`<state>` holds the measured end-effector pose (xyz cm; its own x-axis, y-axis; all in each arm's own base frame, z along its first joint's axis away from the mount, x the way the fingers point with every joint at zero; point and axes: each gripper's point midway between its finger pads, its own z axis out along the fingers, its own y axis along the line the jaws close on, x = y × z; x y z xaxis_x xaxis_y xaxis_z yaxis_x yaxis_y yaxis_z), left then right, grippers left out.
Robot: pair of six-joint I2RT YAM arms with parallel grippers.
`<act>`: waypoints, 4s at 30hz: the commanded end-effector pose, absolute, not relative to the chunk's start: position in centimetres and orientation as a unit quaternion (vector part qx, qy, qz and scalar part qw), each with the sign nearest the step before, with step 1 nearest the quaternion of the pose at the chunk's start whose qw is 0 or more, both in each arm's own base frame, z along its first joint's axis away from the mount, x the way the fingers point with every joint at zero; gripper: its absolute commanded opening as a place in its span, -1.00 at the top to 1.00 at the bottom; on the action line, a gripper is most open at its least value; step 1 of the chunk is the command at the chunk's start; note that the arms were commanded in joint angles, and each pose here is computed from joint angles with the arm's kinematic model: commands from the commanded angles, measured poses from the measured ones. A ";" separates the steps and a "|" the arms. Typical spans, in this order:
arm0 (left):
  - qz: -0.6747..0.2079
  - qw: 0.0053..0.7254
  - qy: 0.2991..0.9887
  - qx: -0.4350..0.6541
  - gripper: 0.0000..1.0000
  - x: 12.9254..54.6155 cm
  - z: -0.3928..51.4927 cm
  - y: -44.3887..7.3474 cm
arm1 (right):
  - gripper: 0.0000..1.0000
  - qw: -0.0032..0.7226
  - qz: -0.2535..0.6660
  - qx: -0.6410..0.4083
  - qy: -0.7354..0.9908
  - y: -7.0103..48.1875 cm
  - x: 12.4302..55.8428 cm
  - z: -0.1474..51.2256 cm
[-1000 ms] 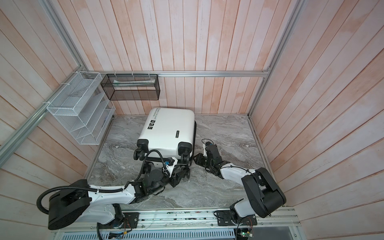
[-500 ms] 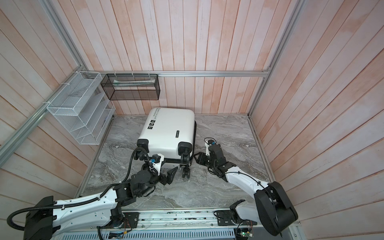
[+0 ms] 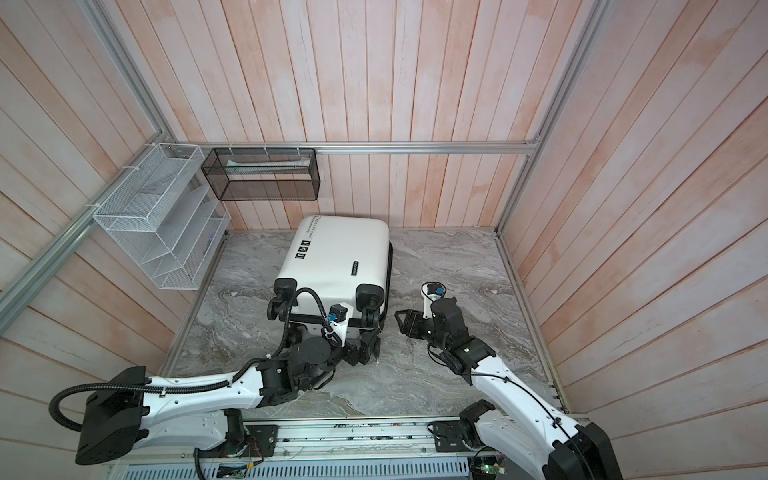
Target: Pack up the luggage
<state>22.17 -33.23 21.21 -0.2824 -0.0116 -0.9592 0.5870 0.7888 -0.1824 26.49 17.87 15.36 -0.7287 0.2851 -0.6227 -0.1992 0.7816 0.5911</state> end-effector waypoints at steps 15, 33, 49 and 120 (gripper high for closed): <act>-0.222 0.614 0.742 0.151 -0.68 25.1 21.4 -35.5 | -0.23 0.346 0.320 0.005 0.882 17.7 23.7 12.5; -0.189 0.629 0.740 0.145 0.10 26.9 21.0 -34.4 | -0.22 0.344 0.327 -0.026 0.880 19.3 23.3 12.4; -0.113 0.598 0.717 0.339 0.56 24.9 21.7 -35.3 | -0.19 0.407 0.350 -0.150 0.830 22.1 22.5 14.4; -0.159 0.590 0.704 0.362 1.00 23.4 23.8 -36.1 | 1.00 0.453 0.379 -0.195 0.783 28.5 25.4 14.8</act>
<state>25.84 -32.95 20.39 -0.1232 0.4338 -0.8926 0.5684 0.7681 0.2949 23.98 27.95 11.86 -0.5760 -0.0300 -0.8169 -0.6381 0.6411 0.4264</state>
